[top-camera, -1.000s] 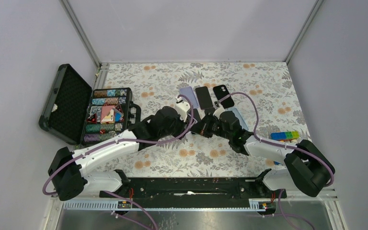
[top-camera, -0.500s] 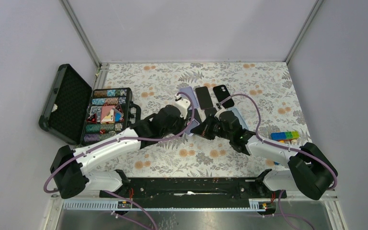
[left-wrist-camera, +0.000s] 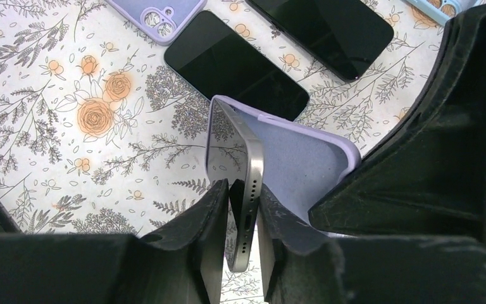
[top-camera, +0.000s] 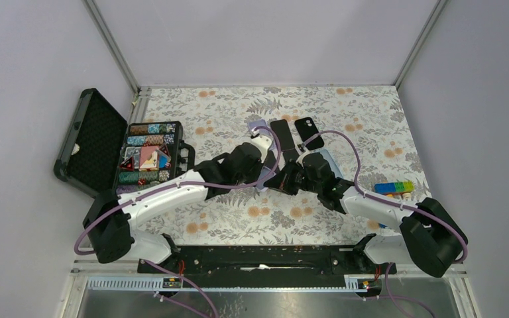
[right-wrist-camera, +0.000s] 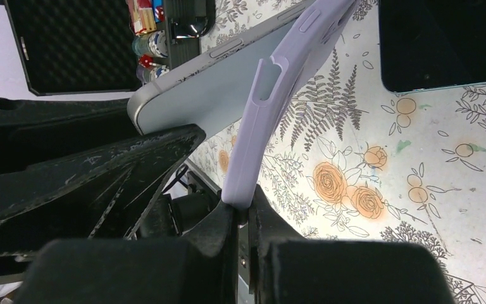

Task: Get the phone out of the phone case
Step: Remove the phone case from the phone.

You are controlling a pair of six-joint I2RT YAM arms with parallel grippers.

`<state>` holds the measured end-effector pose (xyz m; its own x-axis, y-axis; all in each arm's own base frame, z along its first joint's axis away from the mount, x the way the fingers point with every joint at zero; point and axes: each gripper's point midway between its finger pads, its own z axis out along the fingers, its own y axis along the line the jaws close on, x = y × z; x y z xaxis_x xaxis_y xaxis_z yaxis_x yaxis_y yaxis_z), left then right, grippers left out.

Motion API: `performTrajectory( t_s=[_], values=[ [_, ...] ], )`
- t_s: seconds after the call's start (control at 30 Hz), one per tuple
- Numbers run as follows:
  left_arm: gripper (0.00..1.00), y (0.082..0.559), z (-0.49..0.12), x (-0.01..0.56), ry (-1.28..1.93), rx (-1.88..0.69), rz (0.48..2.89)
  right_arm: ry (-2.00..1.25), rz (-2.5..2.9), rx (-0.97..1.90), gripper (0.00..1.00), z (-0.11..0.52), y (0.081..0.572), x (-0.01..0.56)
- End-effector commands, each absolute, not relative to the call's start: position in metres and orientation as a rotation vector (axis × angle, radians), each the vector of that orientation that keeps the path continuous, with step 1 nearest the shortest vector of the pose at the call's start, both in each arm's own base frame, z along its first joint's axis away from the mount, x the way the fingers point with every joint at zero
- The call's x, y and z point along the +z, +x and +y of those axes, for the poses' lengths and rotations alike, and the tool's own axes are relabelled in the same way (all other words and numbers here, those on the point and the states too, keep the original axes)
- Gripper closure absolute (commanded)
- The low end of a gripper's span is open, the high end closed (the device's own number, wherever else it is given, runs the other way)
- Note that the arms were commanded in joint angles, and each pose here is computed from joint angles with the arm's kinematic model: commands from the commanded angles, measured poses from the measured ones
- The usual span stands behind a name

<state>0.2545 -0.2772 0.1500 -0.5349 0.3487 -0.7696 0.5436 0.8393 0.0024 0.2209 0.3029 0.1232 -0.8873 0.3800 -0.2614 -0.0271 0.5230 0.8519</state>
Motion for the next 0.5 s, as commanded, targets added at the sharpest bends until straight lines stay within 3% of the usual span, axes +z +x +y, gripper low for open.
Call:
performTrajectory(
  t_s=[0.0,0.1,0.47],
  values=[
    [0.78,0.273,-0.272,0.169,0.627,-0.219,2.128,0.141,2.163,1.526,1.0,0.323,0.219,0.191],
    [1.0,0.274,-0.271,0.172,0.668,-0.193,2.112,0.141,2.163,1.53,1.0,0.323,0.22,0.19],
    [1.0,0.299,-0.211,0.273,0.537,0.089,1.838,0.188,2.197,1.438,1.0,0.319,0.228,0.167]
  ],
)
